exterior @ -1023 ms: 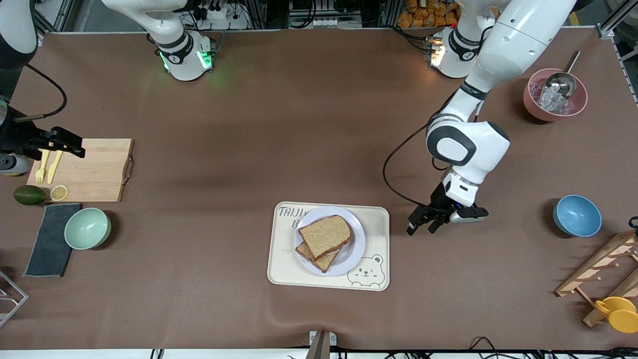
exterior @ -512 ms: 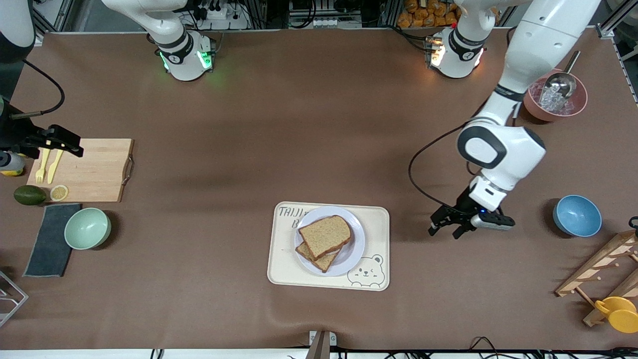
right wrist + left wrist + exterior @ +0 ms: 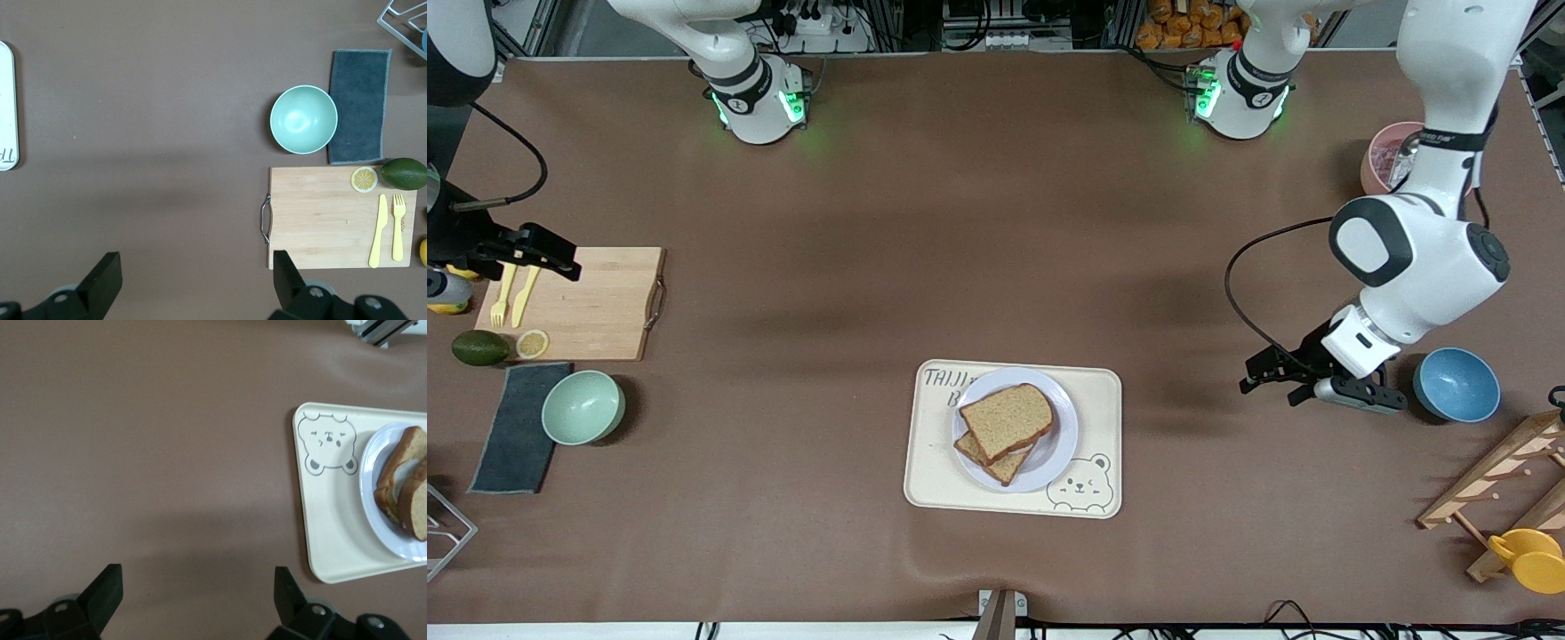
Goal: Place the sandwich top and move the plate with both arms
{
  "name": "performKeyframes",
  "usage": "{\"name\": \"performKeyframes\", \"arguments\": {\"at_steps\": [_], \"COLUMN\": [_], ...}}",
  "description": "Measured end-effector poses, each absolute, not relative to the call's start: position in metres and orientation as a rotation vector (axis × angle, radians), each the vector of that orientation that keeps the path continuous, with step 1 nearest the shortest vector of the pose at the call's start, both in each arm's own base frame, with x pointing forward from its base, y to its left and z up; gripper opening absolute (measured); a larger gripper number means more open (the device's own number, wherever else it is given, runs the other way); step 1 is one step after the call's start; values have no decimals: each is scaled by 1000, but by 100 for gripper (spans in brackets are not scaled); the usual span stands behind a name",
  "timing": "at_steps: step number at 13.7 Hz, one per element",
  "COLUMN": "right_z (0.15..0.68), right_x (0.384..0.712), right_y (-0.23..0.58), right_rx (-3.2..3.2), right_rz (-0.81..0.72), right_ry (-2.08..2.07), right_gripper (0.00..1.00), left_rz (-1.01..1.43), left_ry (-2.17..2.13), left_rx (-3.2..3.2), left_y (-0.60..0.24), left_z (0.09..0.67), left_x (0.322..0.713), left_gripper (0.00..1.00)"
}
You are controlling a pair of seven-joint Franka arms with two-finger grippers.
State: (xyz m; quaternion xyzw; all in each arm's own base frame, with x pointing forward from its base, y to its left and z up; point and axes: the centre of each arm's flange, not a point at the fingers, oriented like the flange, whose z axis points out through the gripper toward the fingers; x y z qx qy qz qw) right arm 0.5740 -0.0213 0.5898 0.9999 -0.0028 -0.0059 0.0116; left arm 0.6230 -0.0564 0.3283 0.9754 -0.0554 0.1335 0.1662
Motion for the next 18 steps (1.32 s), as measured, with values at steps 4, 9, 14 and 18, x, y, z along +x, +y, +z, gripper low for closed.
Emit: {"name": "performKeyframes", "arguments": {"at_steps": [4,9,14,18], "right_z": [587,586,586,586], "right_x": [572,571,571,571], "right_y": [-21,-22,-24,-25], "right_rx": [3152,3155,3155,3156], "right_rz": [-53,-68,-70,-71], "right_ry": [-22,-27,-33,-34], "right_gripper": [100,100,100,100], "left_rz": [161,29,58,27], "left_ry": [-190,-73,10,-56], "left_rx": [2926,3014,3028,3119], "left_y": [-51,-50,-57,-74], "left_z": [391,495,570,600], "left_x": [619,607,585,563], "left_gripper": [100,100,100,100]}}
